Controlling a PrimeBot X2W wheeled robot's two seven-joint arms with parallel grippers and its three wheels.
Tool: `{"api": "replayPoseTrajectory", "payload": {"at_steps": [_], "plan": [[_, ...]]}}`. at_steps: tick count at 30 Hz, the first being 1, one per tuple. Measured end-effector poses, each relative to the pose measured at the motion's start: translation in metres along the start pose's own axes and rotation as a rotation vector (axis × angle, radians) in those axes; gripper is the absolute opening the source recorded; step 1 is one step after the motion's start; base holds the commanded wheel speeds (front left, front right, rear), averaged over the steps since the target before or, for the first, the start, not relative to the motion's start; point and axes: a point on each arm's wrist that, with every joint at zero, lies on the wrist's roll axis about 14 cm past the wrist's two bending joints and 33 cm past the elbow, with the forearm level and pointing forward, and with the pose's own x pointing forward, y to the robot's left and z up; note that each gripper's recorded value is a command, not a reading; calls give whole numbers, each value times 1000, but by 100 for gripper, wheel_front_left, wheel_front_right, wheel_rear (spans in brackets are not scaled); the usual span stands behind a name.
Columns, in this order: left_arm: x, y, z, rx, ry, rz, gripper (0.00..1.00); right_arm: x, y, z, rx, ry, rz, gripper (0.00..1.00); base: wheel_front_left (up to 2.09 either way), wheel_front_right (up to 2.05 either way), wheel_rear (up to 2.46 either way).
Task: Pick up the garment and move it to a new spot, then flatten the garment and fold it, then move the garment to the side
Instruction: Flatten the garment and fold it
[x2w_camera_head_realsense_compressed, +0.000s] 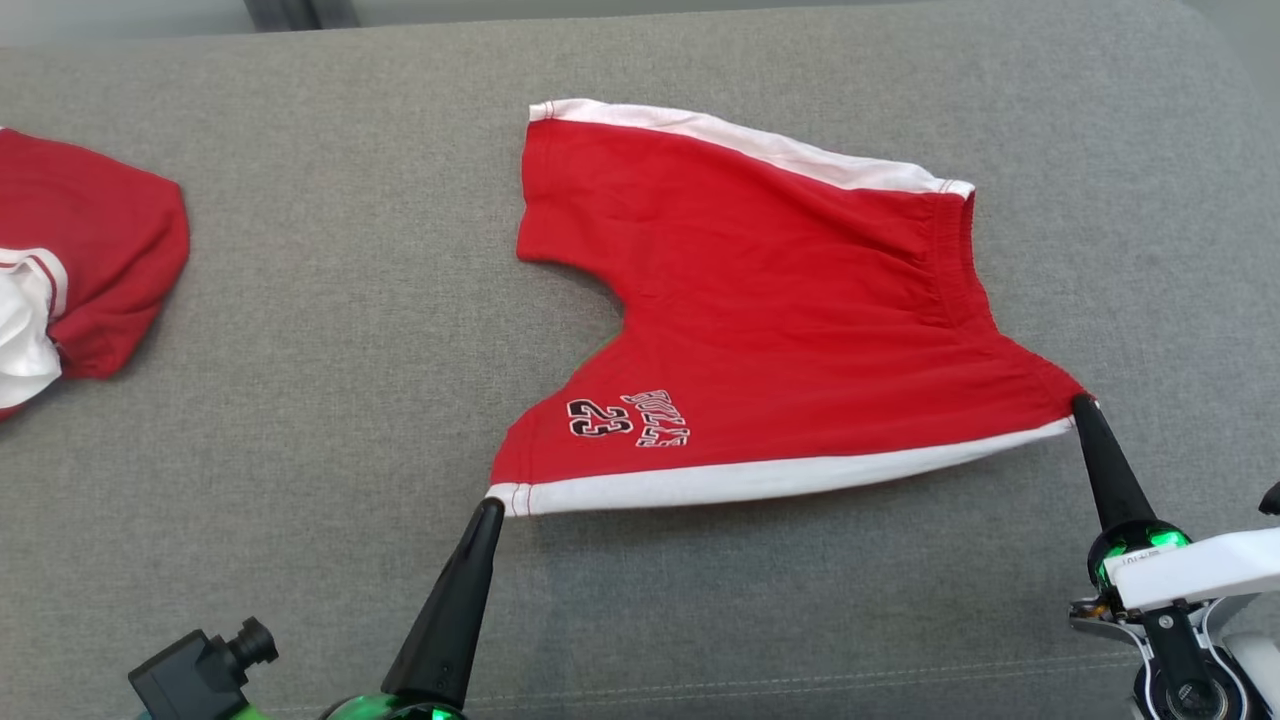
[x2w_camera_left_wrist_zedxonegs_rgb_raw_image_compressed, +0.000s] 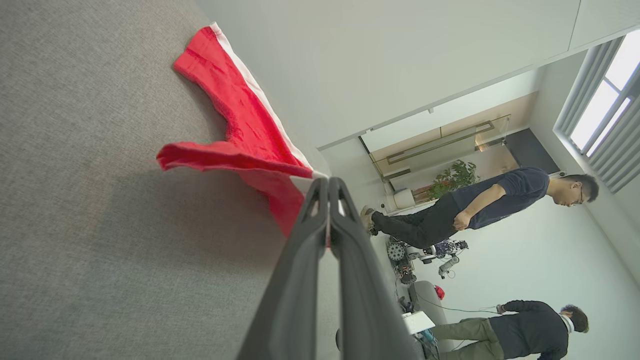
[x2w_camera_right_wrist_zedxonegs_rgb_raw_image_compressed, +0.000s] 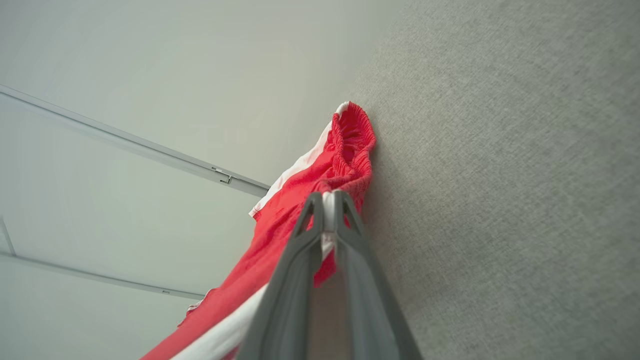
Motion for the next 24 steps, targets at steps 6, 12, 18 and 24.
{"api": "replayPoseTrajectory", "payload": {"at_steps": [6, 12, 18, 24], "plan": [[18, 8, -9, 24, 94, -1, 0, 14, 14, -8, 20, 40, 27, 0, 0, 0, 0], [55, 17, -15, 108, 175, -40, 0, 39, 22, -13, 51, 58, 27, 0, 0, 0, 0], [95, 37, -5, 166, 193, -36, 0, 69, 17, -4, 68, 29, -5, 0, 0, 0, 0], [142, 47, 9, 263, 200, -69, 0, 101, 14, 8, 103, -7, -17, 0, 0, 0, 0]]}}
